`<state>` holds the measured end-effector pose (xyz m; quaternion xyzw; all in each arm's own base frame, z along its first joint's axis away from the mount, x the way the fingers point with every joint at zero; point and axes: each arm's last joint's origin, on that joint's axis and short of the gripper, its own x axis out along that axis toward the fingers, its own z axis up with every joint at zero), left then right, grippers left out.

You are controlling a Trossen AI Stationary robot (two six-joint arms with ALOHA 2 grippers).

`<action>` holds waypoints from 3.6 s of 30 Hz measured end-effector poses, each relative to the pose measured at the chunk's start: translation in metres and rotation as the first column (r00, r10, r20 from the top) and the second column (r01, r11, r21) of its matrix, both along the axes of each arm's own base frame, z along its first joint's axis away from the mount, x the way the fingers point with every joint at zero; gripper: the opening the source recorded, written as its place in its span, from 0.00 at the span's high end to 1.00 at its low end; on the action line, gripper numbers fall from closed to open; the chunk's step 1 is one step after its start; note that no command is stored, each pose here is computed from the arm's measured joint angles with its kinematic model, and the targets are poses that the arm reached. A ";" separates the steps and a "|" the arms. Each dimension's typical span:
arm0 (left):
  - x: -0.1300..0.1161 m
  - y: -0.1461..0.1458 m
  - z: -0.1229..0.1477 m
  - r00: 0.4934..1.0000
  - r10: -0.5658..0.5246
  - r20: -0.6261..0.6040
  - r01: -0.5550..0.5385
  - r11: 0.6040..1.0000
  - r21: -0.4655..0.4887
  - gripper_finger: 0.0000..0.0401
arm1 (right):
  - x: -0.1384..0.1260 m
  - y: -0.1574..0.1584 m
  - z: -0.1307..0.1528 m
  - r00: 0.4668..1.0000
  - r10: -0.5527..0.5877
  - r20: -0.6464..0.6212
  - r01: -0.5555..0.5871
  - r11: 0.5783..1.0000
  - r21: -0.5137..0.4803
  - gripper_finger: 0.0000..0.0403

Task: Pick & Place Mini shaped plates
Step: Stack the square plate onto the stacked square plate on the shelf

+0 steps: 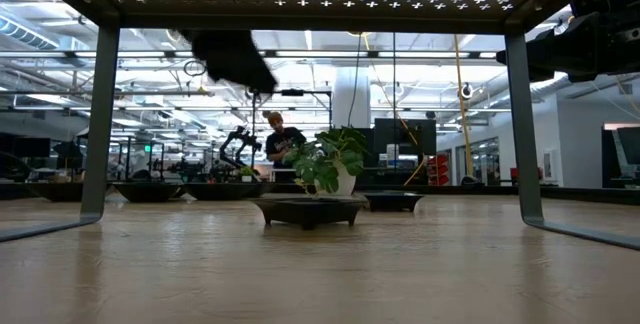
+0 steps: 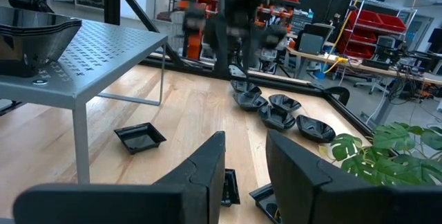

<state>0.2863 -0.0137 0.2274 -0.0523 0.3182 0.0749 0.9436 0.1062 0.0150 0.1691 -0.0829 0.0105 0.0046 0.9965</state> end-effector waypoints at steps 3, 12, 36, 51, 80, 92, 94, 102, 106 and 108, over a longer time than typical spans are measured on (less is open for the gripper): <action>-0.017 -0.001 0.026 0.997 -0.037 0.075 0.035 0.999 0.017 0.61 | 0.000 0.000 0.000 1.000 0.000 0.001 0.000 1.000 0.000 0.77; -0.085 -0.002 0.099 0.927 -0.052 0.371 0.063 0.998 -0.016 0.71 | 0.000 0.000 0.000 1.000 0.001 -0.001 -0.001 1.000 0.000 0.77; -0.149 0.003 0.125 0.871 -0.121 0.475 0.086 0.992 0.095 0.70 | -0.005 -0.001 0.037 0.928 -0.033 0.370 -0.140 0.891 0.432 0.75; -0.147 0.003 0.124 0.875 -0.121 0.468 0.087 0.992 0.095 0.70 | 0.070 -0.007 0.078 0.874 -0.472 -0.119 0.484 0.819 0.308 0.44; -0.146 0.003 0.125 0.872 -0.121 0.473 0.086 0.992 0.095 0.70 | 0.237 -0.017 -0.017 0.705 0.041 -0.708 0.070 0.989 0.127 0.45; -0.146 0.003 0.125 0.872 -0.121 0.474 0.086 0.992 0.095 0.70 | 0.240 0.004 -0.015 0.721 0.158 -0.674 -0.035 0.981 0.192 0.45; -0.146 0.003 0.125 0.872 -0.121 0.474 0.086 0.992 0.095 0.70 | 0.242 0.006 -0.019 0.725 0.163 -0.669 -0.042 0.980 0.194 0.45; -0.146 0.003 0.125 0.872 -0.121 0.474 0.087 0.992 0.095 0.70 | 0.242 0.007 -0.041 0.655 0.190 -0.731 -0.039 0.975 0.219 0.45; -0.146 0.003 0.125 0.872 -0.121 0.474 0.086 0.992 0.095 0.70 | 0.243 0.009 -0.039 0.668 0.236 -0.706 -0.079 0.966 0.248 0.45; -0.146 0.003 0.125 0.872 -0.121 0.474 0.086 0.992 0.095 0.70 | 0.244 0.010 -0.038 0.675 0.240 -0.697 -0.091 0.965 0.245 0.45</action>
